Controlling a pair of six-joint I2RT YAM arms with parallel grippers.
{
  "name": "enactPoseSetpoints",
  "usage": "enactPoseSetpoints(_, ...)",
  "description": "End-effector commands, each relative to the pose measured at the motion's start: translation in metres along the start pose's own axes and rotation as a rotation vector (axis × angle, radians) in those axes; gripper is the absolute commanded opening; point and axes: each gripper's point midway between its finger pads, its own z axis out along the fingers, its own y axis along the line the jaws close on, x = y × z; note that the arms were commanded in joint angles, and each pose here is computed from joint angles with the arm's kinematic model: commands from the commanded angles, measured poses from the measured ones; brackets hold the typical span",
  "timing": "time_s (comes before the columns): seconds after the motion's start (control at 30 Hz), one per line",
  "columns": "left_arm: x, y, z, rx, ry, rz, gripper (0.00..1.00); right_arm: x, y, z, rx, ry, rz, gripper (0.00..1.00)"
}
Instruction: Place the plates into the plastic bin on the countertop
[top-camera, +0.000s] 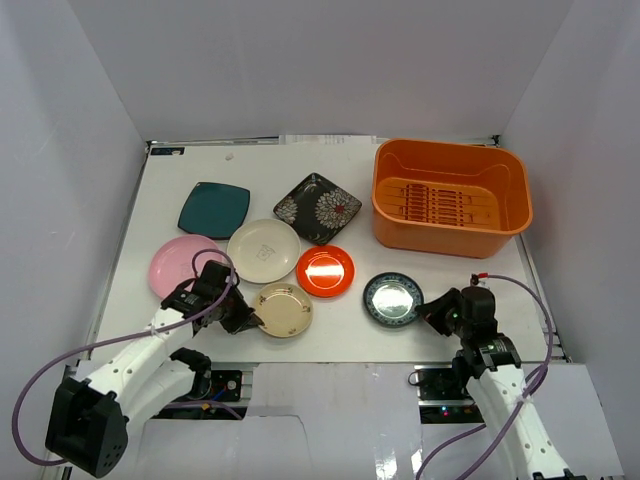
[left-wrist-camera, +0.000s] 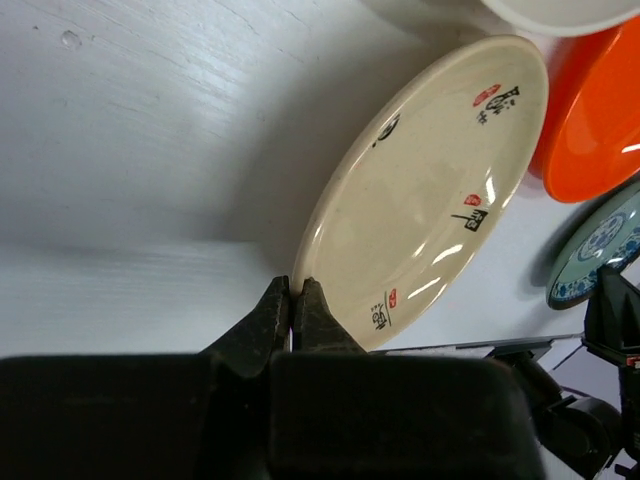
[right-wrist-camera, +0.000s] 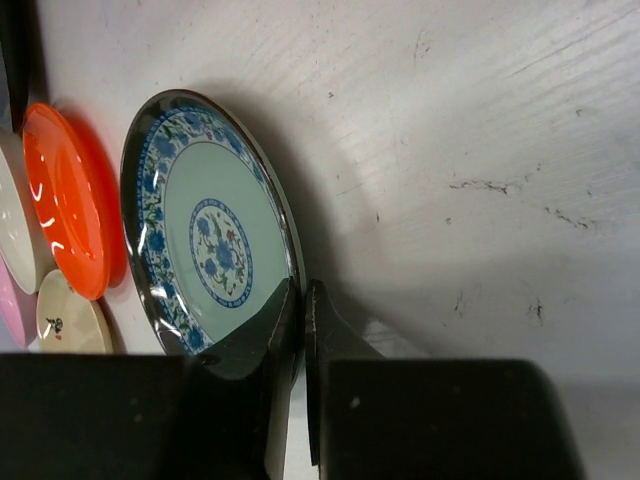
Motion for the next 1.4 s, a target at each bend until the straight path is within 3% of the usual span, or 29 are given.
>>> enactPoseSetpoints(0.0, 0.008, 0.0, -0.018, -0.008, 0.029, 0.066, 0.0, -0.005, 0.008, -0.02, 0.012, -0.005, -0.028, 0.08)
enactPoseSetpoints(0.2, 0.009, -0.049, -0.075, 0.236, -0.028, 0.211, 0.0, -0.034, 0.083, -0.088, -0.188, -0.064, -0.141, 0.08)
enactPoseSetpoints(0.27, 0.003, -0.074, -0.114, 0.372, -0.107, 0.25, 0.0, -0.035, 0.111, -0.104, -0.275, -0.024, -0.16, 0.08)
enactPoseSetpoints(0.37, -0.005, -0.11, -0.161, 0.503, -0.176, 0.319, 0.0, -0.061, 0.156, -0.13, -0.379, -0.082, -0.228, 0.08)
enactPoseSetpoints(0.47, -0.022, -0.156, -0.196, 0.629, -0.264, 0.375, 0.0, -0.109, 0.186, -0.14, -0.341, -0.225, -0.302, 0.08)
enactPoseSetpoints(0.5, -0.026, -0.17, -0.206, 0.679, -0.285, 0.385, 0.0, -0.137, 0.203, -0.149, -0.337, -0.327, -0.326, 0.08)
enactPoseSetpoints(0.6, -0.046, -0.216, -0.229, 0.82, -0.378, 0.389, 0.0, -0.18, 0.216, -0.122, -0.227, -0.372, -0.402, 0.08)
enactPoseSetpoints(0.7, -0.065, -0.257, -0.221, 0.848, -0.39, 0.408, 0.0, -0.242, 0.226, -0.104, -0.047, -0.488, -0.47, 0.08)
enactPoseSetpoints(0.87, -0.083, -0.32, -0.199, 0.84, -0.365, 0.48, 0.0, -0.3, 0.21, -0.045, 0.162, -0.455, -0.529, 0.08)
enactPoseSetpoints(0.97, -0.098, -0.359, -0.184, 0.816, -0.388, 0.519, 0.0, -0.307, 0.183, -0.009, 0.223, -0.395, -0.499, 0.08)
enactPoseSetpoints(1.0, -0.101, -0.369, -0.158, 0.779, -0.361, 0.525, 0.0, -0.306, 0.176, 0.001, 0.226, -0.375, -0.487, 0.08)
enactPoseSetpoints(1.03, -0.102, -0.386, -0.165, 0.804, -0.373, 0.542, 0.0, -0.303, 0.164, 0.018, 0.234, -0.333, -0.461, 0.08)
enactPoseSetpoints(1.2, -0.1, -0.428, -0.115, 0.746, -0.343, 0.584, 0.0, -0.277, 0.138, 0.066, 0.217, -0.2, -0.381, 0.08)
enactPoseSetpoints(1.23, -0.098, -0.442, -0.101, 0.743, -0.333, 0.595, 0.0, -0.284, 0.127, 0.065, 0.228, -0.208, -0.339, 0.1)
enactPoseSetpoints(1.27, -0.097, -0.446, -0.092, 0.724, -0.323, 0.6, 0.0, -0.285, 0.127, 0.065, 0.216, -0.208, -0.302, 0.33)
enactPoseSetpoints(1.37, -0.091, -0.468, -0.066, 0.708, -0.301, 0.618, 0.0, -0.298, 0.134, 0.053, 0.154, -0.241, -0.257, 0.75)
